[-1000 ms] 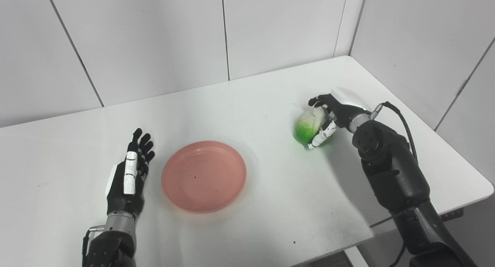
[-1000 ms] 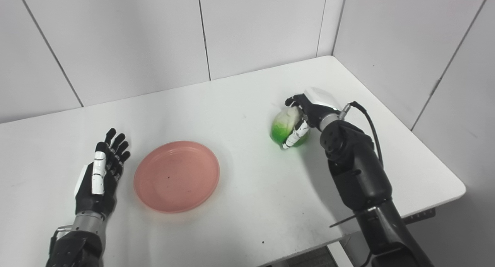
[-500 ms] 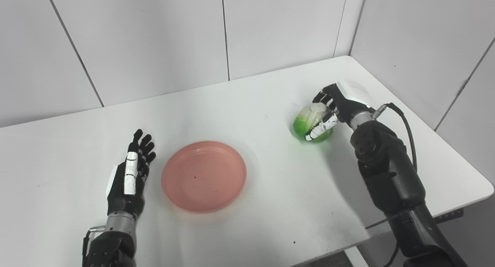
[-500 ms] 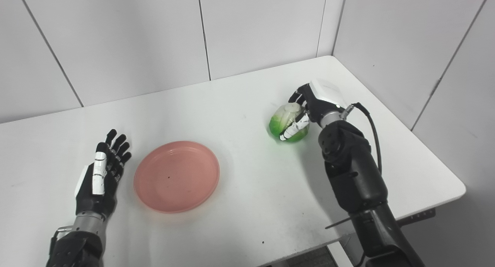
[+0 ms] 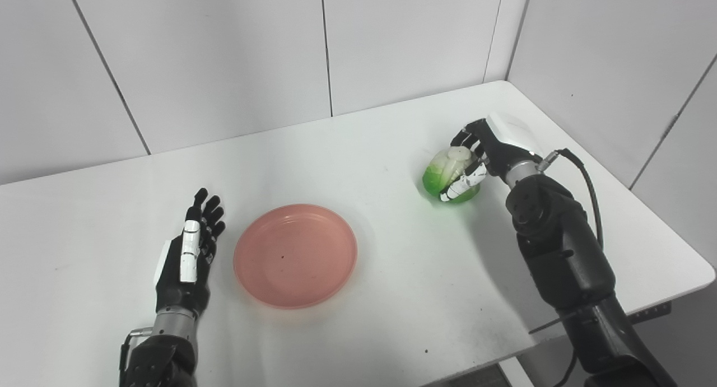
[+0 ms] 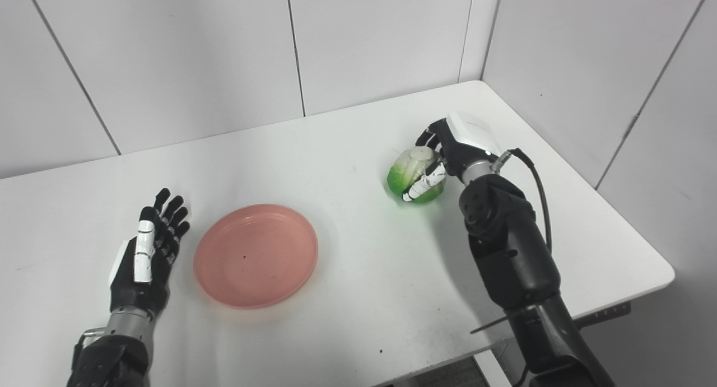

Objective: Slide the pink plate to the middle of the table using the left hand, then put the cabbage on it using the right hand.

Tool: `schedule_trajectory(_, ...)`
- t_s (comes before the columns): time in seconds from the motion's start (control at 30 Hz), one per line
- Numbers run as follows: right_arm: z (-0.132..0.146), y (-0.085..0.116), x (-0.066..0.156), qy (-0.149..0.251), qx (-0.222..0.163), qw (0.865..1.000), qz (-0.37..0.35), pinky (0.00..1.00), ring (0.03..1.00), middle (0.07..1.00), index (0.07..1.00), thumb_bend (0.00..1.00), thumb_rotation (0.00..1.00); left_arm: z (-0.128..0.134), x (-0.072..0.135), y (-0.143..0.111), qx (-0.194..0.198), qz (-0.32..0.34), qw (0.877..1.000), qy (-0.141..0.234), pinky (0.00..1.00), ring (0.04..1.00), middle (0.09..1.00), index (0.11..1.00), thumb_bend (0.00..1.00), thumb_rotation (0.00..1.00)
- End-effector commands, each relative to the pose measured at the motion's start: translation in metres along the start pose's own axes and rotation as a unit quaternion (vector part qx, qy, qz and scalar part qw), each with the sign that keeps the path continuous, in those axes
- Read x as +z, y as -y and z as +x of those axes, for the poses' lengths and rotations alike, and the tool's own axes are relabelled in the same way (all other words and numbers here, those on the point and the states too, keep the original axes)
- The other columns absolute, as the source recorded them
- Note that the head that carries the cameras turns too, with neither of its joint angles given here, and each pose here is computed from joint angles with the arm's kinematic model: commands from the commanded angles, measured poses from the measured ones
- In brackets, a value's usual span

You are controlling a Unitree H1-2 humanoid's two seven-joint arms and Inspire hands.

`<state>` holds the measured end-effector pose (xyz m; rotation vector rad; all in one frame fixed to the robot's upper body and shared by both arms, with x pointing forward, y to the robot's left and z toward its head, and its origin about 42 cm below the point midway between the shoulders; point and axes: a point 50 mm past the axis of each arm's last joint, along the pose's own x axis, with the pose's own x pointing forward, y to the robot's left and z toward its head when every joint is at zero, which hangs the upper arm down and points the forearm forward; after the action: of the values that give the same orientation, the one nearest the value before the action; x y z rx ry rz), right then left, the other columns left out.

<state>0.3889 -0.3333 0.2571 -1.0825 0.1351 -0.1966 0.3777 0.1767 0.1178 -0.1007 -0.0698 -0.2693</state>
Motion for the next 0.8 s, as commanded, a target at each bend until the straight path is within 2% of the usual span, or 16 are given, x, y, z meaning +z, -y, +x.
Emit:
schedule_trajectory(0.0, -0.001, 0.026, 0.019, 0.034, -0.042, 0.999, 0.0, 0.13, 0.216, 0.47, 0.484, 0.53, 0.0, 0.001, 0.006, 0.001, -0.005, 0.003, 1.0, 0.016, 0.99, 0.978, 0.971, 0.972, 0.67, 1.0)
schedule_trajectory(0.27, -0.008, 0.029, 0.037, 0.07, -0.018, 0.996, 0.043, 0.18, 0.257, 0.472, 0.485, 0.53, 0.0, 0.0, 0.009, 0.013, -0.006, 0.012, 1.0, 0.02, 0.95, 0.966, 0.966, 0.965, 0.63, 1.0)
schedule_trajectory(0.33, -0.01, 0.027, 0.041, 0.076, -0.013, 0.996, 0.044, 0.23, 0.326, 0.425, 0.504, 0.53, 0.0, -0.001, 0.01, 0.017, -0.007, 0.007, 1.0, 0.021, 0.96, 0.969, 0.972, 0.966, 0.63, 1.0)
schedule_trajectory(0.47, -0.015, 0.021, 0.047, 0.092, -0.003, 0.995, 0.045, 0.21, 0.317, 0.403, 0.505, 0.52, 0.0, -0.001, 0.012, 0.027, -0.006, 0.014, 1.0, 0.021, 0.96, 0.971, 0.972, 0.965, 0.62, 1.0)
schedule_trajectory(0.57, -0.022, 0.015, 0.055, 0.116, 0.012, 0.992, 0.046, 0.19, 0.28, 0.466, 0.487, 0.53, 0.0, -0.002, 0.013, 0.036, -0.002, 0.011, 1.0, 0.016, 0.97, 0.977, 0.976, 0.968, 0.61, 1.0)
schedule_trajectory(0.77, -0.03, 0.007, 0.07, 0.167, 0.042, 0.983, 0.057, 0.14, 0.215, 0.47, 0.485, 0.53, 0.0, -0.002, 0.014, 0.051, 0.003, 0.011, 1.0, 0.008, 1.0, 1.0, 0.993, 0.984, 0.62, 1.0)
